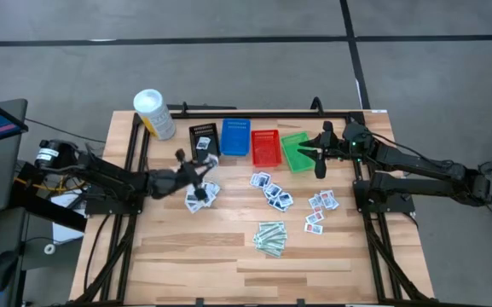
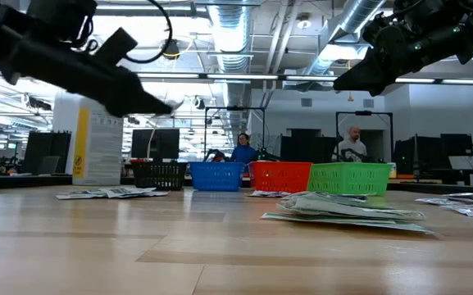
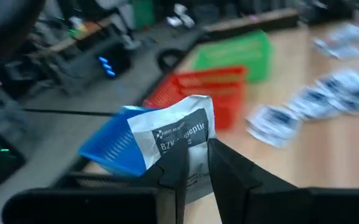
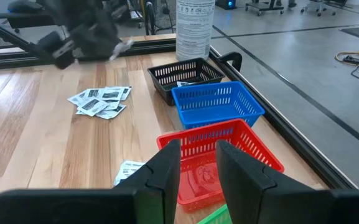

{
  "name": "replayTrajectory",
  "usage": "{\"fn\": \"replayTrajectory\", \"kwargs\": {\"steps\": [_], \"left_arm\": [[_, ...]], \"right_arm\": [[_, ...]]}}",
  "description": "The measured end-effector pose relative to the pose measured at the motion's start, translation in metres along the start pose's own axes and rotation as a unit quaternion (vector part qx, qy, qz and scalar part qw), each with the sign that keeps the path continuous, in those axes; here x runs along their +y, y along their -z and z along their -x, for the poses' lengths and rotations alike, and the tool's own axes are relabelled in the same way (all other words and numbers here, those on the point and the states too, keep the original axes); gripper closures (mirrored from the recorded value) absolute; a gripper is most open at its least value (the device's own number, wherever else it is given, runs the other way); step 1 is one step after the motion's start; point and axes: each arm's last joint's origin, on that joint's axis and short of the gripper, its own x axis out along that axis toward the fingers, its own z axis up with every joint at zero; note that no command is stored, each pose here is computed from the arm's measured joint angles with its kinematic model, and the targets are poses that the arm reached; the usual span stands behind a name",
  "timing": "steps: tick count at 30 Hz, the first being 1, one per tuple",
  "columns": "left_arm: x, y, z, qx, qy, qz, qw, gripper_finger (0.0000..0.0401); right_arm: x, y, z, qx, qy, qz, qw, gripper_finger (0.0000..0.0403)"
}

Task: Pick & Place First Aid Supplies
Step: Put the gray pad into the black bin

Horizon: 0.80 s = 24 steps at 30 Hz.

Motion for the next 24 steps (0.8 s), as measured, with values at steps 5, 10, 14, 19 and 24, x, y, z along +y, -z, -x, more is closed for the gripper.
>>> {"fn": "replayTrajectory", "kwargs": {"steps": [5,10,14,19,24], "left_arm": [[0.027,0.001,-0.015,-0.001,-0.074,0.031,0.997,0.034],[0.052,0.006,-0.027,-0.001,-0.103,0.055,0.993,0.034],[0.069,0.011,-0.033,-0.002,-0.107,0.087,0.99,0.034],[0.083,0.016,-0.036,-0.003,-0.106,0.116,0.988,0.034],[0.088,0.019,-0.038,-0.003,-0.097,0.119,0.988,0.034]], "right_arm": [[0.0,0.0,0.0,0.0,0.0,0.0,1.0,0.0305],[0.0,0.0,0.0,0.0,0.0,0.0,1.0,0.0305],[0.0,0.0,0.0,0.0,0.0,0.0,1.0,0.0305],[0.0,0.0,0.0,0.0,0.0,0.0,1.0,0.0305],[0.0,0.0,0.0,0.0,0.0,0.0,1.0,0.0305]]}}
